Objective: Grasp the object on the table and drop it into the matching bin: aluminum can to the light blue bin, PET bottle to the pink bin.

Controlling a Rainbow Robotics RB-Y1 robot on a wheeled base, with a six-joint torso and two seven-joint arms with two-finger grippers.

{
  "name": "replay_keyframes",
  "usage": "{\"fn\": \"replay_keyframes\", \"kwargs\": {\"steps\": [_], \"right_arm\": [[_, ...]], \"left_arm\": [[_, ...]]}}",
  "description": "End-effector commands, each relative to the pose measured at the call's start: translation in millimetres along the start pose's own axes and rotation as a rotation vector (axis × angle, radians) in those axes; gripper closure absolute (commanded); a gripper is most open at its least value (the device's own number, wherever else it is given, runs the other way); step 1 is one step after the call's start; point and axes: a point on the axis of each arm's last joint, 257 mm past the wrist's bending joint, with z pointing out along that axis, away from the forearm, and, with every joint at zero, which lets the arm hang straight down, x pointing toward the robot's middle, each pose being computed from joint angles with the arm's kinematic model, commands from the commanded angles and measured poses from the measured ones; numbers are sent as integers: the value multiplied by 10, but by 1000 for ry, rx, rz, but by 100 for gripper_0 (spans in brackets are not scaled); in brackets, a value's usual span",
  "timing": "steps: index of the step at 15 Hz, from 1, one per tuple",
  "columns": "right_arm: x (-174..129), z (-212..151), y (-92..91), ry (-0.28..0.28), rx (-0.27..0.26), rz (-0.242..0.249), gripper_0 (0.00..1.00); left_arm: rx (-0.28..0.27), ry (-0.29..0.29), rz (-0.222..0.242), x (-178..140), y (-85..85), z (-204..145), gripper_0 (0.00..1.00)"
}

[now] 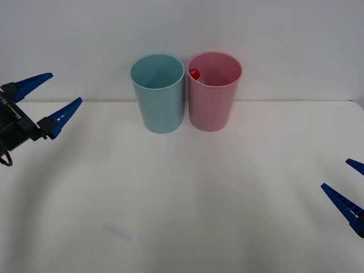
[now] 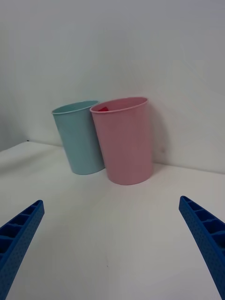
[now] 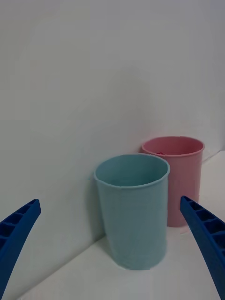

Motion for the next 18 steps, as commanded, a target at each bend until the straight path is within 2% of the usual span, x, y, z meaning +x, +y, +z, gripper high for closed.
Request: {"fn": "replay_keyframes", "kwargs": {"steps": [1,3,5,7,10,12,18], "right_arm": [[0,0,0,0,0,0,0],[0,0,0,0,0,0,0],[0,0,0,0,0,0,0],[0,0,0,0,0,0,0],[0,0,0,0,0,0,0],[0,0,0,0,0,0,0],[0,0,0,0,0,0,0]], "left_arm": [[-15,57,35,98,29,-252,0],[-22,105,57,203,39,-483,0],[-26,129,67,277,32,-666,0],[-33,161,96,378,16,-850,0],[-30,224,100,532,-22,-1111,0],[-25,254,92,588,-56,-1277,0],[-24,266,43,648,-152,-1457,0]]}}
